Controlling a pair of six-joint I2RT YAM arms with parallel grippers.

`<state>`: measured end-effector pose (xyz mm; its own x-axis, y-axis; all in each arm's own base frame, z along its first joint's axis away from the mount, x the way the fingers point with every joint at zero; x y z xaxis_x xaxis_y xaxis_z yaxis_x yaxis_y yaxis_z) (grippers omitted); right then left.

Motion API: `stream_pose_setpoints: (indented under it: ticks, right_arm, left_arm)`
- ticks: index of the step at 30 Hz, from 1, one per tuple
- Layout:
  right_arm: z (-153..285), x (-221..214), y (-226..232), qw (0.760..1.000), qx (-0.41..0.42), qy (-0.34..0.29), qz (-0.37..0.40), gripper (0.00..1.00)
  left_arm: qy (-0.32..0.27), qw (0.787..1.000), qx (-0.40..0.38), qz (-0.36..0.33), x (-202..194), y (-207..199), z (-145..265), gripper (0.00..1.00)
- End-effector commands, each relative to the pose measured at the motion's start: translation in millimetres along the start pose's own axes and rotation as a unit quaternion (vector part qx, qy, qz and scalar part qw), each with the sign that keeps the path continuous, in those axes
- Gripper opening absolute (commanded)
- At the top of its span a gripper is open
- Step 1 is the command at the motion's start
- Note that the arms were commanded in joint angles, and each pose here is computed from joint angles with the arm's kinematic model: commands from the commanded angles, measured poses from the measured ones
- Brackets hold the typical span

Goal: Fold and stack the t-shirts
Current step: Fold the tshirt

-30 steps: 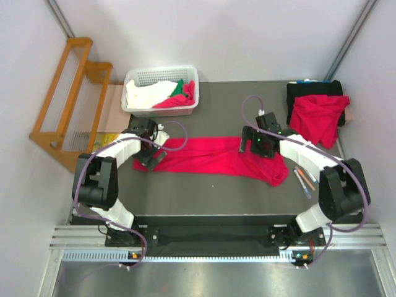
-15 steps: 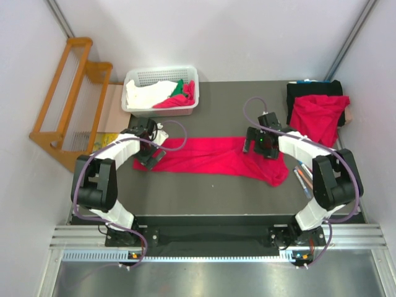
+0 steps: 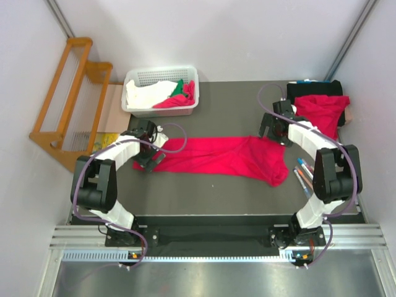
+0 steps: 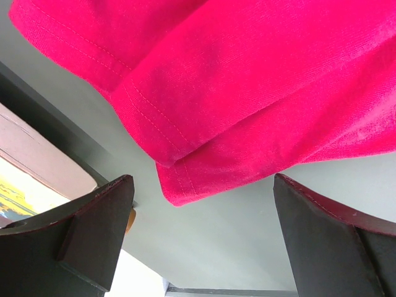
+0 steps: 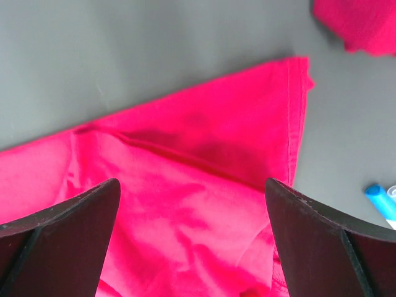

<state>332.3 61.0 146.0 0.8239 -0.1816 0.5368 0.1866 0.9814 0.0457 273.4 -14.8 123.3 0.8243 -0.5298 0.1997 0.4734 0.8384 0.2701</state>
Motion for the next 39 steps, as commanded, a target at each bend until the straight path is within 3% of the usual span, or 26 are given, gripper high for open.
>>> stream_pose_setpoints:
  ticks: [1,8,16,18,23,31,39]
  right_arm:
    - [9.6,29.1,0.6,0.999,-0.009,-0.037,-0.004,1.0]
    - [45.8,26.7,25.5,0.996,0.059,-0.07,0.008,1.0]
    - [38.2,-29.5,59.6,0.992,0.119,-0.014,0.045,1.0]
    - [30.1,-43.1,59.4,0.992,0.12,0.001,0.046,1.0]
    - [15.9,-64.0,56.5,0.992,0.117,0.028,0.045,1.0]
    - [13.8,-68.0,55.9,0.992,0.117,0.032,0.045,1.0]
    - [10.1,-73.9,52.6,0.992,0.11,0.039,0.046,0.99]
  left_arm:
    - [-0.017,1.0,0.007,0.001,3.4,1.3,7.2,0.99]
    - [-0.038,0.999,0.024,0.014,11.4,7.0,15.0,0.99]
    - [-0.118,0.989,-0.035,0.086,47.6,5.8,33.4,0.99]
    - [-0.117,0.986,-0.075,0.092,48.8,-1.9,33.2,0.99]
    - [-0.097,0.987,-0.087,0.094,39.8,-10.4,15.8,0.99]
    - [-0.061,0.992,-0.064,0.092,24.1,-16.1,-16.9,0.99]
    - [-0.058,0.991,-0.055,0.104,33.7,-9.4,-28.0,0.99]
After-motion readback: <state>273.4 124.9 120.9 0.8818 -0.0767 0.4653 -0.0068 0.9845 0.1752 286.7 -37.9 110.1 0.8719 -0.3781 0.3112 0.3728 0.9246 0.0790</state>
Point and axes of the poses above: each gripper's point midway between its finger pads, its own z axis back along the fingers, its own y axis along the line the jaws close on, x = y × z, the point moved 9 cm from there along z, back along the fingers, and after that the axes turned 8 degrees about z, right-handed, at the moved point
